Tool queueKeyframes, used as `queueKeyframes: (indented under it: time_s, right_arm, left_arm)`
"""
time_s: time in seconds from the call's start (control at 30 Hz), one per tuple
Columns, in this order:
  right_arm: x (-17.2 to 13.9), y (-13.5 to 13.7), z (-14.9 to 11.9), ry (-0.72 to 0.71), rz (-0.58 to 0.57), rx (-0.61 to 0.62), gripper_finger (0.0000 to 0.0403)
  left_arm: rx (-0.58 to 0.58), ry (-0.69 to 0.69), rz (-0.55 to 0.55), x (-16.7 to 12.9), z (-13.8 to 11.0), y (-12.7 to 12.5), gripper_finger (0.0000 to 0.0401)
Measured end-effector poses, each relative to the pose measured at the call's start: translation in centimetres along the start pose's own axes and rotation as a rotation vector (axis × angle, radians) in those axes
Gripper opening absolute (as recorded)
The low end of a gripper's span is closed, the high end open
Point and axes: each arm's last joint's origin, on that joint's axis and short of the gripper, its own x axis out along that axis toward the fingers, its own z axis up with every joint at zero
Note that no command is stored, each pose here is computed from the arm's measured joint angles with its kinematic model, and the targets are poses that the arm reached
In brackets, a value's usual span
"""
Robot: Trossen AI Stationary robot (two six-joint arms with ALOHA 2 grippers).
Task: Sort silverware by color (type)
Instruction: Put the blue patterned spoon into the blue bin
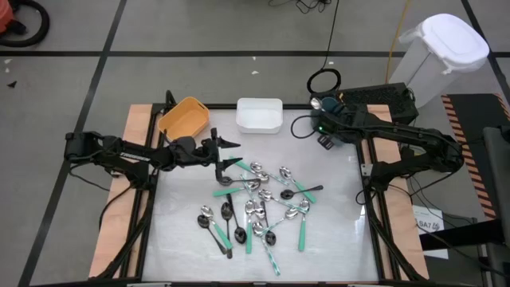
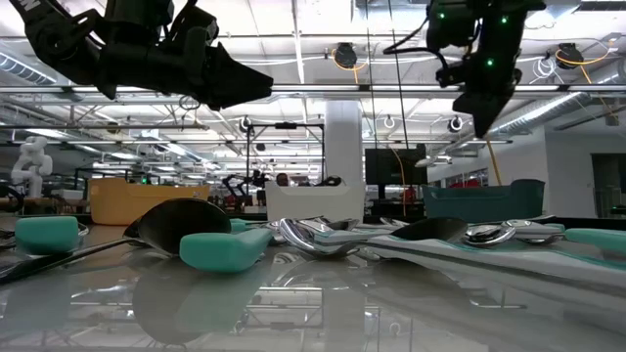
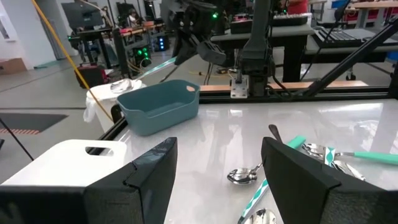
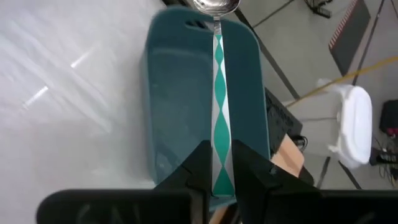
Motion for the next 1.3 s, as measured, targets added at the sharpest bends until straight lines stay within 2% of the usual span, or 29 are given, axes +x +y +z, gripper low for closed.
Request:
queueKeyframes:
  time_s: [0.37, 0.53, 0.77, 0.9, 1.3]
  right_arm:
    - [0.7, 0.1, -1.4, 0.095, -0.023, -0.004, 0.0038]
    - [2.3, 0.8, -2.2, 0.136, 0.032, -0.02, 0.0038]
    - [4.3, 1.2, -2.8, 0.147, 0.039, -0.023, 0.0038]
    - [5.0, 1.2, -2.9, 0.152, 0.086, 0.0, 0.0038]
    - [6.3, 1.3, -3.2, 0.149, 0.108, 0.024, 0.0038]
  left_arm:
    - [-0.008, 0.0, 0.0, 0.0, 0.0, 0.0, 0.0234]
    - [-0.014, 0.0, 0.0, 0.0, 0.0, 0.0, 0.0234]
    - [-0.019, 0.0, 0.0, 0.0, 0.0, 0.0, 0.0234]
    - [-0.023, -0.001, 0.001, 0.0, 0.0, 0.0, 0.0234]
    - [-0.026, -0.004, 0.0, 0.0, 0.0, 0.0, 0.0234]
